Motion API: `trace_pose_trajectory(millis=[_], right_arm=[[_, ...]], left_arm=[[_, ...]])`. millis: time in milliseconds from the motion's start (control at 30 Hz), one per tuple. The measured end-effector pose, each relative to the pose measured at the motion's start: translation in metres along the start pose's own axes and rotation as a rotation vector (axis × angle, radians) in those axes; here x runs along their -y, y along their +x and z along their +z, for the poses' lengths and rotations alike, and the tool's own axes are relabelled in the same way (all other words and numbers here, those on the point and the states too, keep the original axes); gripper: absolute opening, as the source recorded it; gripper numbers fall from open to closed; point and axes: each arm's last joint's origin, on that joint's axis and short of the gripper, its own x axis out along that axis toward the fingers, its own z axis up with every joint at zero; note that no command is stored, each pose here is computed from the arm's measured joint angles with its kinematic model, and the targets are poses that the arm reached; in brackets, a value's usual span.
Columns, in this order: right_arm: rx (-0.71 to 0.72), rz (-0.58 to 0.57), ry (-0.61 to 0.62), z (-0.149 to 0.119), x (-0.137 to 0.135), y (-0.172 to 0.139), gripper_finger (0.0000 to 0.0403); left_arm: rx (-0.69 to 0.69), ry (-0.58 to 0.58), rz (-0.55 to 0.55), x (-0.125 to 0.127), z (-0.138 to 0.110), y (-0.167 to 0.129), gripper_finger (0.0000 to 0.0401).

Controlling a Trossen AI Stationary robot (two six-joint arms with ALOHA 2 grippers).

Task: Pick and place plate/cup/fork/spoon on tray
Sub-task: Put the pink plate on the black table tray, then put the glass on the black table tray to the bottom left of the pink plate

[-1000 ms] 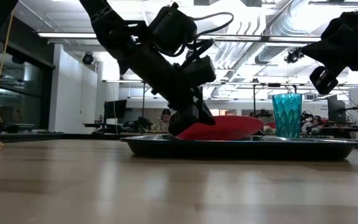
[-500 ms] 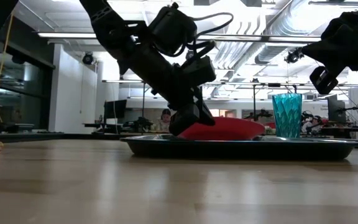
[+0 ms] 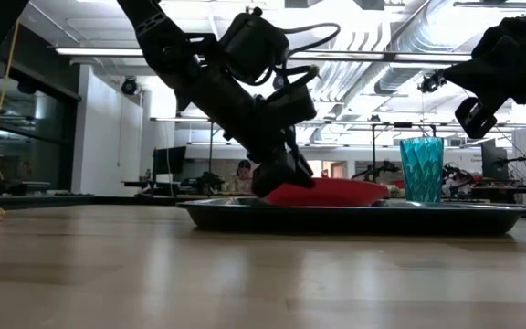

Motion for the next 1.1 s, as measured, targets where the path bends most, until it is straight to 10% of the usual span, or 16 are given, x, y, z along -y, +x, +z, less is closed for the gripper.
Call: trace_pose_trajectory(millis=[767, 1100], right_arm=[[0.0, 0.0, 0.0, 0.0, 0.0, 0.0, 0.0], [0.0, 0.0, 0.0, 0.0, 0.0, 0.0, 0.0]], left_arm=[[0.118, -0.16, -0.041, -0.003, 0.015, -0.008, 0.015], [0.316, -0.329, -0.233, -0.063, 0.055, -0.055, 0.015]])
